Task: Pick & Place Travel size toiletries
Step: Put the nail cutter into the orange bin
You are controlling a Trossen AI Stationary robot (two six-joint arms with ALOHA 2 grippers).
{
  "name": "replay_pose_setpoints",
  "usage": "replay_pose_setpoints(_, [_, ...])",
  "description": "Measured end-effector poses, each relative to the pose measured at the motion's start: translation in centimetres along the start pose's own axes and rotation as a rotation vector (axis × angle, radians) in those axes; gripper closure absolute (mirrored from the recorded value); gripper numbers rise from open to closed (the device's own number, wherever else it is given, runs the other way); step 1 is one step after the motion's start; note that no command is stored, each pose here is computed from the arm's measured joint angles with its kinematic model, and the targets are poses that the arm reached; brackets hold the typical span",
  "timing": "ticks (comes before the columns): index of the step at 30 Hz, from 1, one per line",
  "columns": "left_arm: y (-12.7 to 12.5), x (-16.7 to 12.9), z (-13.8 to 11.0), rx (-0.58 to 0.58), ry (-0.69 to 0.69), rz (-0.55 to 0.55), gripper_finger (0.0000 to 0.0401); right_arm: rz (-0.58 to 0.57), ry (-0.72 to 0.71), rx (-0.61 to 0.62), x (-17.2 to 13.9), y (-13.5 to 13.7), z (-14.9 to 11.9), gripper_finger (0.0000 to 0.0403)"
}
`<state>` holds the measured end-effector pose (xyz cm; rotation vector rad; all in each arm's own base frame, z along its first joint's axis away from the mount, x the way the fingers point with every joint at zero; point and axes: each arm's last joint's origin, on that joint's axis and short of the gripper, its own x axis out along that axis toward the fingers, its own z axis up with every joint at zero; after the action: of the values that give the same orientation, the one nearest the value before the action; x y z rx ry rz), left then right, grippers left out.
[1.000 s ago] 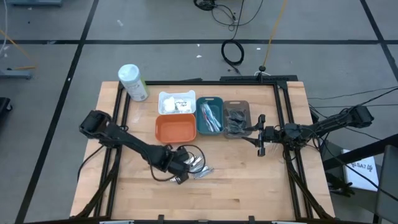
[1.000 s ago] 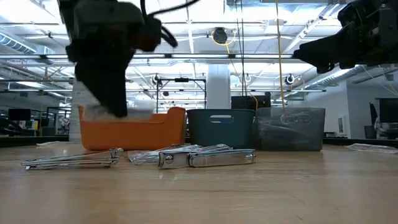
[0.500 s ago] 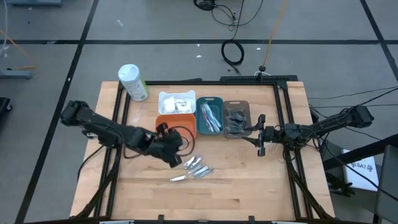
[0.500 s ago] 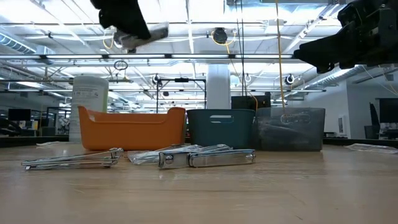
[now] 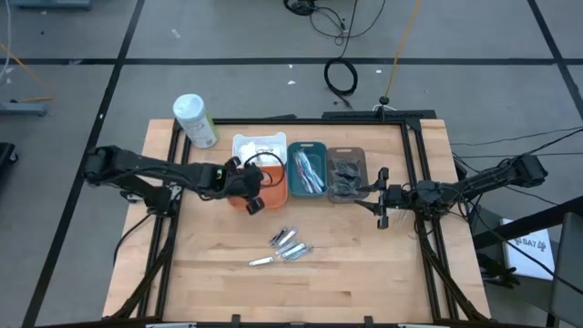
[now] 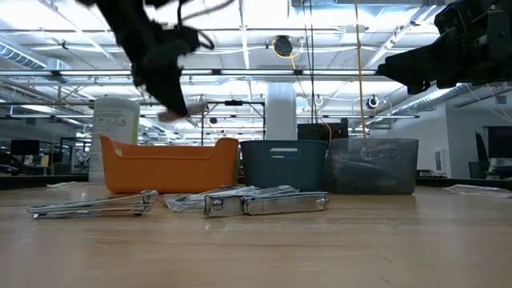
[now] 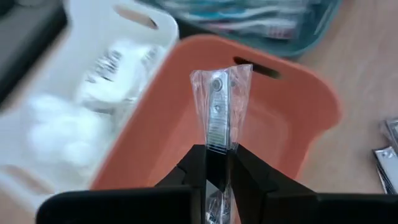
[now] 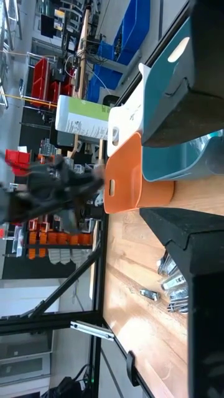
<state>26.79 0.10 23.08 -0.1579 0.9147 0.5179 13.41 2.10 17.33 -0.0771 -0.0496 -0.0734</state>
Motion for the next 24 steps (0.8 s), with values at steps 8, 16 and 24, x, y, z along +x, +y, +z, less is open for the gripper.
replay_pose_setpoints(8, [2.2, 3.7, -2.5, -0.118, 0.008, -0.058, 0.0372, 0.0, 0.0, 0.0, 0.0, 0.0, 0.0, 0.0248])
replay_pose_setpoints(16, [2.4, 3.8, -2.5, -0.158, 0.016, -0.068, 0.0319, 0.0, 0.0, 0.0, 0.0, 0.0, 0.0, 0.0248])
replay_pose_setpoints(24, [2.1, 3.7, -2.5, -0.201, 0.008, -0.075, 0.026, 0.0, 0.0, 0.0, 0.0, 0.0, 0.0, 0.0248])
